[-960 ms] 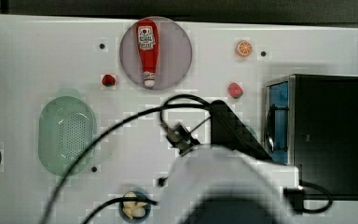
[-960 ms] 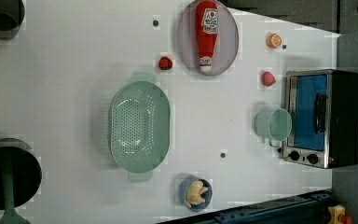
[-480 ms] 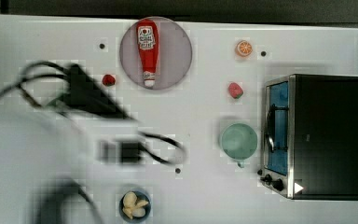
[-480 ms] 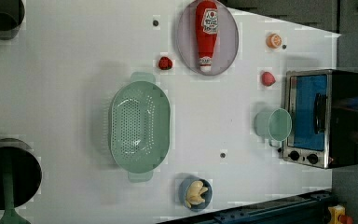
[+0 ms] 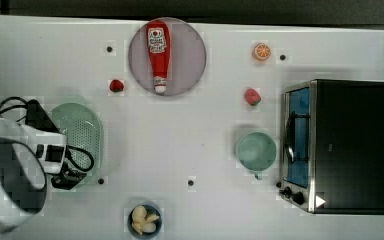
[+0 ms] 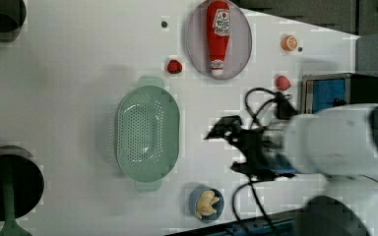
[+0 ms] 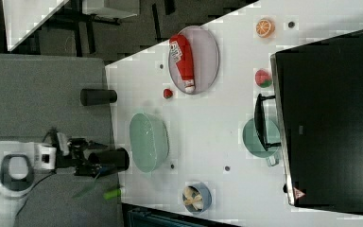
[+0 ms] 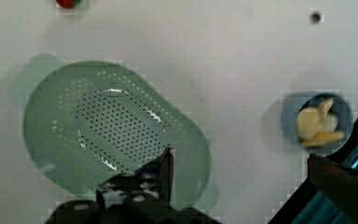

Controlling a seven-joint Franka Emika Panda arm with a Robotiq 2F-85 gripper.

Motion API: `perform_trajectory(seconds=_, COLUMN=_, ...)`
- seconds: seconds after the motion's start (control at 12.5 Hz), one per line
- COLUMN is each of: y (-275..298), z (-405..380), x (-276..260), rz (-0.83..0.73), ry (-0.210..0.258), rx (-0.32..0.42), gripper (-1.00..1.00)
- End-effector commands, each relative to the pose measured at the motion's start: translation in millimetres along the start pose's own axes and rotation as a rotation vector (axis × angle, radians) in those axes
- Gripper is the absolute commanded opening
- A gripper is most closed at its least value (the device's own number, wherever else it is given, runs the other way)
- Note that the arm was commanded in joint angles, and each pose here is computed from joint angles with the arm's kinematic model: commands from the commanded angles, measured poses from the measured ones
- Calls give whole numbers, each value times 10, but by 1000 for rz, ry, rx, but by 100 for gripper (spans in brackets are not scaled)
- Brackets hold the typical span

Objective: Drag strainer left to right.

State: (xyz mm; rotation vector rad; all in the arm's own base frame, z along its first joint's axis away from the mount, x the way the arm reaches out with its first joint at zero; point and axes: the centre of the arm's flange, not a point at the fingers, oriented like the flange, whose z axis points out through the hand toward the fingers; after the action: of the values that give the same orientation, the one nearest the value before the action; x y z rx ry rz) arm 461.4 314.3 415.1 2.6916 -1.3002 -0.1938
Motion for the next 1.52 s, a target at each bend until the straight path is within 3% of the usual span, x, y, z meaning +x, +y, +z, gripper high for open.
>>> perform_trajectory(seconds=0.08, y=-164, z=64, x=196, rz=324, ry=-6, rx=88, gripper=100)
perform_trajectory(seconds=0.56, y=-586, z=1265, x=173, rz=559, ry=-129, rx=83, gripper=100)
perform_trajectory(seconds=0.8, y=-727, z=1701, x=163, rz=631, ry=-184, rx=129, gripper=100)
perform_trajectory(seconds=1.28, y=-544, z=2341, x=387, rz=601, ry=-130, rx=136, gripper=100)
perform_trajectory(seconds=1.52, y=-487, z=2435, x=512, rz=624, ry=-131, rx=155, gripper=100)
